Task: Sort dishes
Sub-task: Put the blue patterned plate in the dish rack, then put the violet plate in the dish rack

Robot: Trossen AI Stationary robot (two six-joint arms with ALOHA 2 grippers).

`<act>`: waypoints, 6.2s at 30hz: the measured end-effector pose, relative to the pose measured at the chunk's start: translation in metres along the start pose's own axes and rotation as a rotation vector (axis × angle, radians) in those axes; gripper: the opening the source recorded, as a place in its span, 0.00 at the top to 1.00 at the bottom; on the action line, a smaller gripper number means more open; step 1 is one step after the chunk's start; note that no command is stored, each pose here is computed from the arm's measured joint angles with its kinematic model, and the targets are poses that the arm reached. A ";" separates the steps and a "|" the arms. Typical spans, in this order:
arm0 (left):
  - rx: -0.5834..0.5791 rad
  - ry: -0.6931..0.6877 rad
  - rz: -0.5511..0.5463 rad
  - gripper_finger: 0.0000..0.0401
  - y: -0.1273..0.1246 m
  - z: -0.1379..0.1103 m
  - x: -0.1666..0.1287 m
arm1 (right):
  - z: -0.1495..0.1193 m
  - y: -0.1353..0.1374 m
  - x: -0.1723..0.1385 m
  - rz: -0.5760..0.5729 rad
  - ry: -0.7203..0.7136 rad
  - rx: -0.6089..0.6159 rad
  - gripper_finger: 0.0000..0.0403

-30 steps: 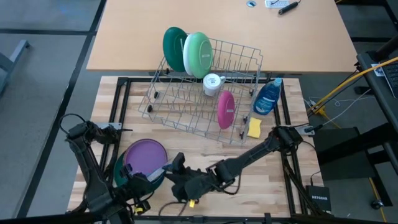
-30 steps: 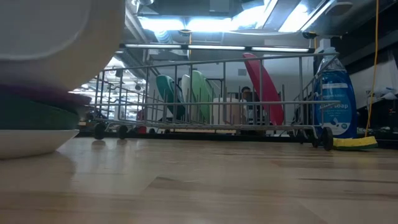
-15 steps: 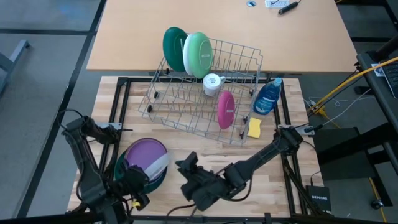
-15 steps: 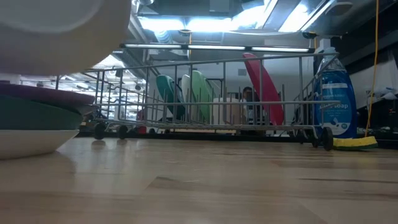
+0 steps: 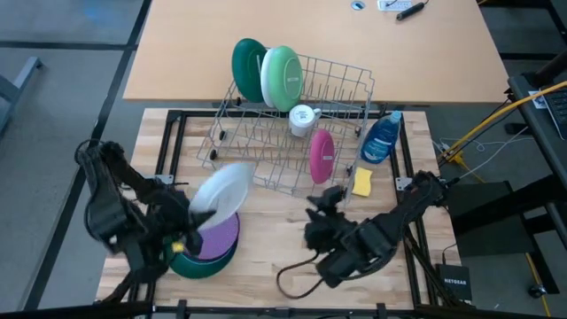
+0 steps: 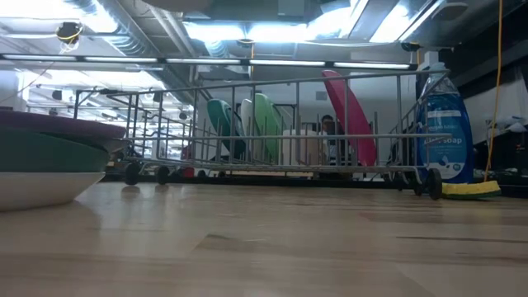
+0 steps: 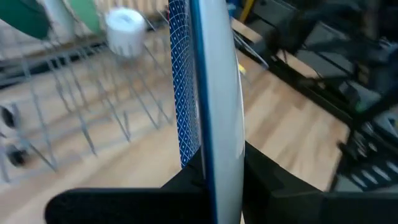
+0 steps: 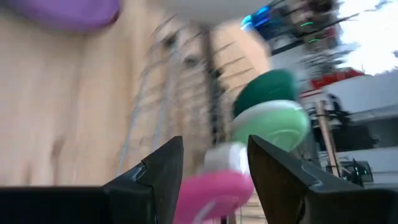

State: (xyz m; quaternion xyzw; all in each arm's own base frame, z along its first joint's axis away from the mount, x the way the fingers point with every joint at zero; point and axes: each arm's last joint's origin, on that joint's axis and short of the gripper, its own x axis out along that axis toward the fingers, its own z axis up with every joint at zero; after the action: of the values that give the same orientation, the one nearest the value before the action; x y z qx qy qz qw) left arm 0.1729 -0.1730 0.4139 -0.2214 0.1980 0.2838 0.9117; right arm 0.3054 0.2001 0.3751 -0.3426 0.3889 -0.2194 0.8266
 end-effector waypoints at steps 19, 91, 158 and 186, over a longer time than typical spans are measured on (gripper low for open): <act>-0.101 -0.021 0.304 0.93 0.099 0.108 0.043 | -0.122 -0.010 0.001 -0.172 -0.038 0.267 0.55; -0.427 0.218 0.181 0.92 0.226 0.091 0.185 | -0.170 -0.020 0.006 -0.009 0.038 0.493 0.55; 0.004 0.841 -0.278 0.51 0.111 -0.005 0.094 | -0.162 -0.026 0.097 0.986 -0.407 0.541 0.55; 0.426 1.143 -0.164 0.51 0.014 -0.158 0.117 | -0.161 -0.027 0.097 1.013 -0.352 0.663 0.55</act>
State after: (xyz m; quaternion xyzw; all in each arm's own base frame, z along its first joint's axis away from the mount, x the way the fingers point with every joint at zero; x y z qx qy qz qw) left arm 0.2164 -0.1937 0.2226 -0.1660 0.6901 0.0033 0.7044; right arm 0.2330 0.0577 0.2724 0.1275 0.2724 0.1502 0.9418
